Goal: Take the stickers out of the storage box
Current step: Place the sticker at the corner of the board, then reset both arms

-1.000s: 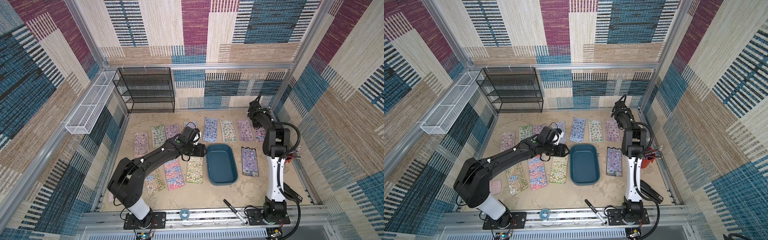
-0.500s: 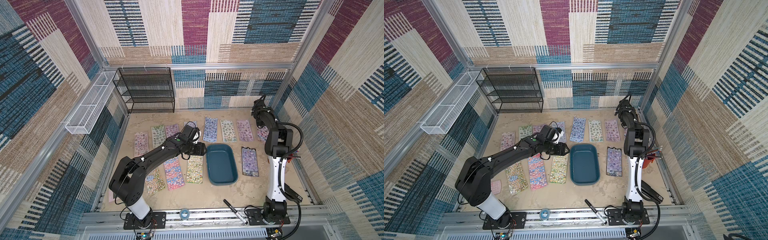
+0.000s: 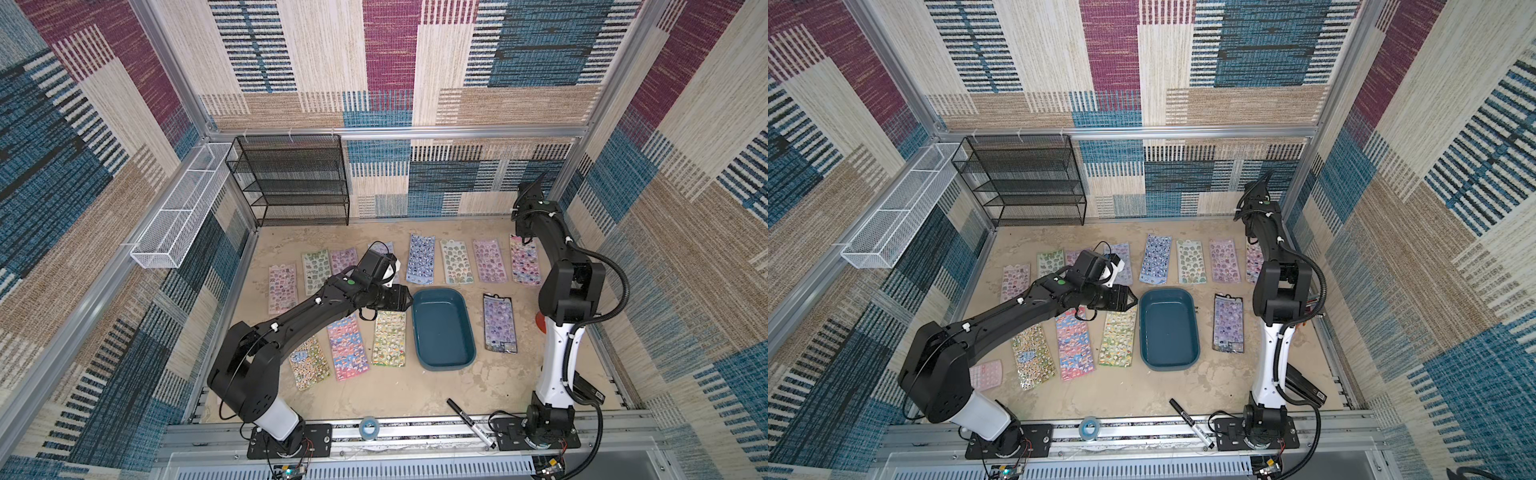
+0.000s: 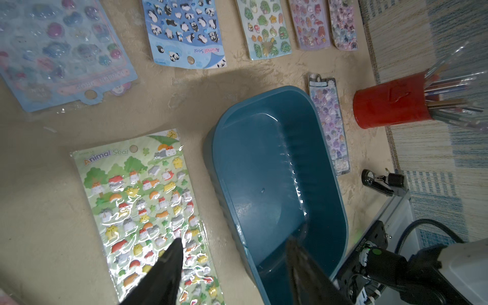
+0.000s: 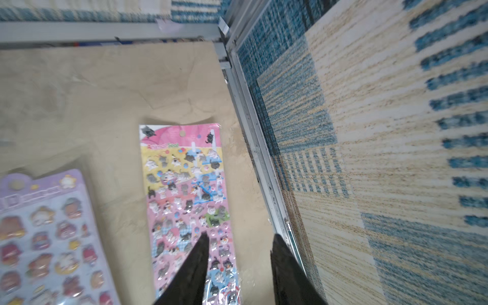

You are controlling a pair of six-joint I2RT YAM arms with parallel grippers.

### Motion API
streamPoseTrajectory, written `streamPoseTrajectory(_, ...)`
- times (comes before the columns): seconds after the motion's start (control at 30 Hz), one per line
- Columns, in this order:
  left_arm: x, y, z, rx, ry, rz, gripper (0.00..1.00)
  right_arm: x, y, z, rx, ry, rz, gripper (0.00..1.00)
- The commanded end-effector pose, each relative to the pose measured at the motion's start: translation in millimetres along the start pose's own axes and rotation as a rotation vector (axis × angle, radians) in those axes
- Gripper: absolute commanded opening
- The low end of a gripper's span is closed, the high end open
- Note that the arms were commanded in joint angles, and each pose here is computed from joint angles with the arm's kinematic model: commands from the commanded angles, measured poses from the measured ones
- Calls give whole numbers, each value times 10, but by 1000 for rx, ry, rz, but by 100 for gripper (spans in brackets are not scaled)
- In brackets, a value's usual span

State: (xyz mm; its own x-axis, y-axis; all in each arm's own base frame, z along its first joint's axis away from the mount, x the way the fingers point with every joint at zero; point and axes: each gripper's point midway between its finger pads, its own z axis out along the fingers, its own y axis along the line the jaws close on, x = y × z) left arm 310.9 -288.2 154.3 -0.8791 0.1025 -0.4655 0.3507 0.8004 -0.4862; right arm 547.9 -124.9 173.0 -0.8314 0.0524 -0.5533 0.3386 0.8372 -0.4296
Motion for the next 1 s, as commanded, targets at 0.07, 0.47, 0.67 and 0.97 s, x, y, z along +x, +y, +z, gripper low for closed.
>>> streamPoseTrajectory(0.07, -148, 33, -258, -31, -96, 21, 64, -150, 237, -532, -43, -119, -15, 43)
streamPoseTrajectory(0.47, -310, 267, -1362, -215, -407, 56, 68, 180, 393, -2117, -248, -513, 90, 49)
streamPoseTrajectory(0.67, -257, 481, -1911, -361, -527, 42, 74, 530, 50, -2939, -493, -869, 245, 99)
streamPoseTrajectory(0.97, -92, 725, -2503, -514, -690, 24, 100, 994, -313, -3530, -633, -1231, 348, 99)
